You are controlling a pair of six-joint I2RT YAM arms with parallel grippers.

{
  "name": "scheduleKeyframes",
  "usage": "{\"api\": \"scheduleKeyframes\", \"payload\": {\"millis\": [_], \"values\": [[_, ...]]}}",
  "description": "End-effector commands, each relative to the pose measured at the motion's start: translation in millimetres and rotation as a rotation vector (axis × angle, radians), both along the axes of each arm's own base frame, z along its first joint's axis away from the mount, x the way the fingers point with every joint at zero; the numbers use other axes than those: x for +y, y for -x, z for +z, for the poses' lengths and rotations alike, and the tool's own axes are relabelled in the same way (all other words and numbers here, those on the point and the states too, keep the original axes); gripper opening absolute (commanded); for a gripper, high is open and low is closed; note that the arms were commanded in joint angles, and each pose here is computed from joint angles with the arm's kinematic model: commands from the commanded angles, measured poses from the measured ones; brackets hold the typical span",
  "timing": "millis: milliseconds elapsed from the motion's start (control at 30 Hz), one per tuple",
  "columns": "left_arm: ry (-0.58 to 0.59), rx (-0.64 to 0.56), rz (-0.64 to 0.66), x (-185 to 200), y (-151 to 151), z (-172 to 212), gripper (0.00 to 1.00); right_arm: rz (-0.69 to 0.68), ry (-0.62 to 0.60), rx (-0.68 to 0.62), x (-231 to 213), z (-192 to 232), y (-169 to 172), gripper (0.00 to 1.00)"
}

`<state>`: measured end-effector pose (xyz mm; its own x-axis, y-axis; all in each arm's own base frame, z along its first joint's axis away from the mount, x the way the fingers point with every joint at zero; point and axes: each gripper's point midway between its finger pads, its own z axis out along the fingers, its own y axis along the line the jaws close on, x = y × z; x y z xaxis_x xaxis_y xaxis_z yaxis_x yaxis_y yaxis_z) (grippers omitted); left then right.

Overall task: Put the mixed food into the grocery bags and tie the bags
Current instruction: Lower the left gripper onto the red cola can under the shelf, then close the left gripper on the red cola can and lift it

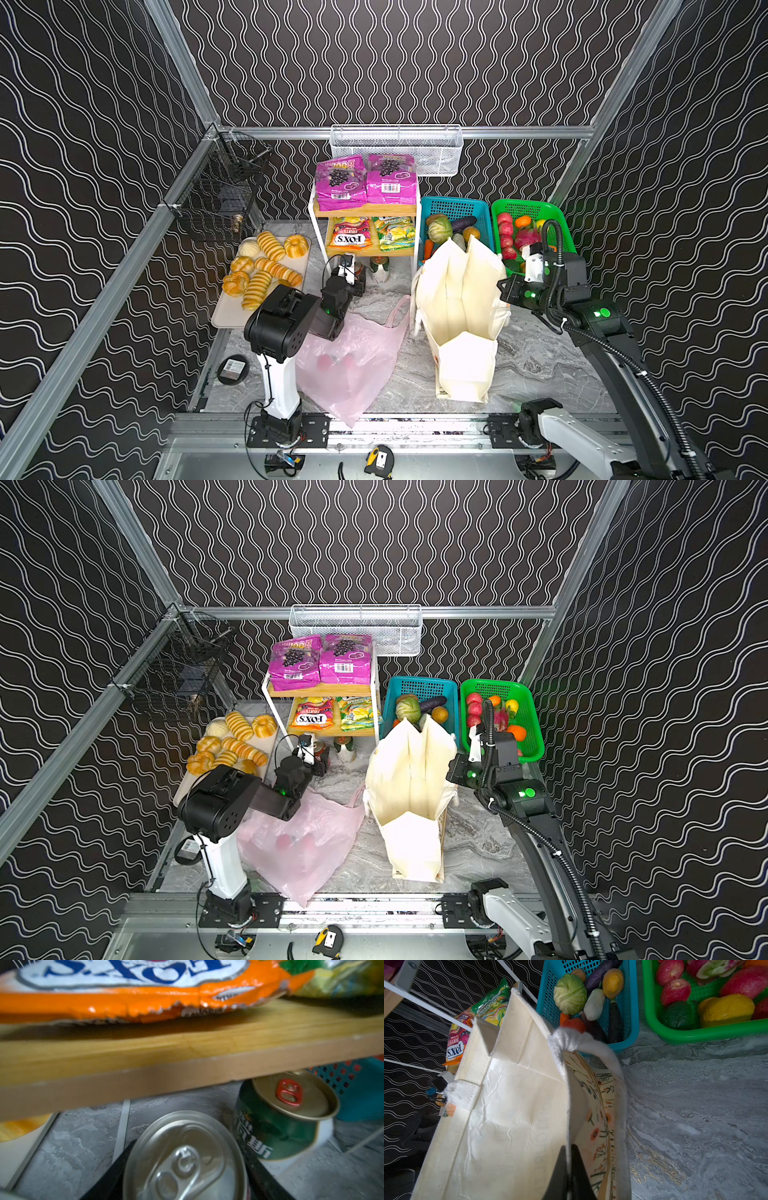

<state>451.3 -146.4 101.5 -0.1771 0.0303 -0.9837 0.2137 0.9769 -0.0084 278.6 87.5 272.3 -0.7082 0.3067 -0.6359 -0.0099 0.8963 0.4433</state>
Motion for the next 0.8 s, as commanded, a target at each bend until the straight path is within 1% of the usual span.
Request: {"api": "scheduleKeyframes", "payload": {"millis": [0,67,167,267,367,533,633,767], "values": [[0.074,-0.033,-0.057,-12,9,19,0.54,-0.004,-0.014,-0.033,1,8,-4,0.05],[0.076,-0.012,-0.065,-17,16,18,0.58,-0.004,-0.017,-0.040,1,9,-4,0.05],[0.069,0.025,-0.083,-26,32,11,0.58,-0.006,-0.013,-0.043,1,10,-5,0.05],[0.059,0.056,-0.088,-32,54,0,0.59,-0.013,0.006,-0.050,-3,12,-5,0.05],[0.035,0.079,-0.109,-42,74,-2,0.60,-0.010,0.011,-0.054,-3,13,-5,0.05],[-0.041,0.129,-0.176,-59,97,-4,0.71,0.002,0.001,-0.050,0,11,-5,0.05],[-0.081,0.204,-0.171,-56,101,-7,0.77,0.008,-0.007,-0.052,2,12,-4,0.05],[-0.142,0.299,-0.177,-50,111,-9,0.84,0.004,-0.007,-0.064,0,16,-1,0.06]]}}
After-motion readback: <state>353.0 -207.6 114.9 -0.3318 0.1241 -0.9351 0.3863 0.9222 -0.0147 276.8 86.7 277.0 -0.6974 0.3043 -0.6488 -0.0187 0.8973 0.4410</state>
